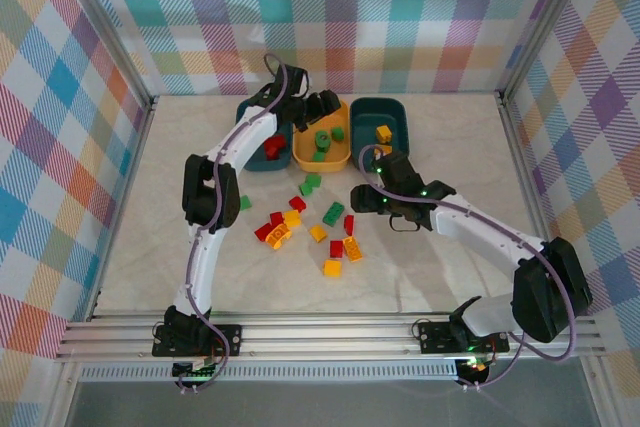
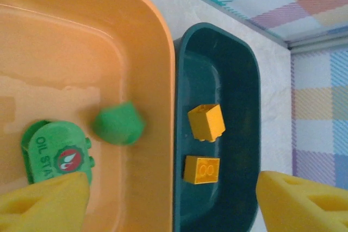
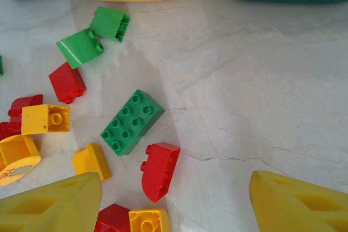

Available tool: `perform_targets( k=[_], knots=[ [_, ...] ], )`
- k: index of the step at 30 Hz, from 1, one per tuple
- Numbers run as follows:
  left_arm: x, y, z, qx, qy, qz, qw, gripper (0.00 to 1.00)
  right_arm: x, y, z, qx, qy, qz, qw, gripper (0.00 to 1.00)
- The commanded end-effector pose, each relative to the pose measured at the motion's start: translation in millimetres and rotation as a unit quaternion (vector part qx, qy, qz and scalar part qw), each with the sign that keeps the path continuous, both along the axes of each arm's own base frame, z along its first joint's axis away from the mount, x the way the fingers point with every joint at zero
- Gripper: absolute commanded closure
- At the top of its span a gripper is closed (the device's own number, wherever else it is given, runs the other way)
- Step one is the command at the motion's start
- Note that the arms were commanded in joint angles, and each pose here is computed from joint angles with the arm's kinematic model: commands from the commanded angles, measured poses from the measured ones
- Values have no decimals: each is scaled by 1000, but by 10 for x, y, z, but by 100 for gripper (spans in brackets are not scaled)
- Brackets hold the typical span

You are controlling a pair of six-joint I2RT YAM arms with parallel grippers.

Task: Sort the legos into containers by color

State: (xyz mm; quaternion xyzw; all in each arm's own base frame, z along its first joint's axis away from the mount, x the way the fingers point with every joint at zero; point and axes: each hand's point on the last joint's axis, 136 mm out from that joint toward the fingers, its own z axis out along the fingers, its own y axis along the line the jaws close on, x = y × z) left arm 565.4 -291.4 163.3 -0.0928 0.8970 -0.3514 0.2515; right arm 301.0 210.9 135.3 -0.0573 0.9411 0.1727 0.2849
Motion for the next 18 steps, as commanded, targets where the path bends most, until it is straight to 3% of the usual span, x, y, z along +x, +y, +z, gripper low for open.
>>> perform_targets(
  k=[1,3,6,12,18],
  knots=[
    [-202,96,576,9,-50,-18,999,15,11,77,121,9,-8,-2,1000,28],
    [-340,186,676,15,-59,-10,998,12,-7,128,93,9,-6,2,1000,29],
    [-665,450,484,43,-39,26,998,13,-47,258,-4,5,4,10,1000,30],
    [-1526,1147,-181,76,7,141,987,15,-91,535,-382,-29,36,18,999,36],
    [-2318,1582,-654,114,53,169,978,15,-3,488,-630,-79,45,-5,996,43]
  ],
)
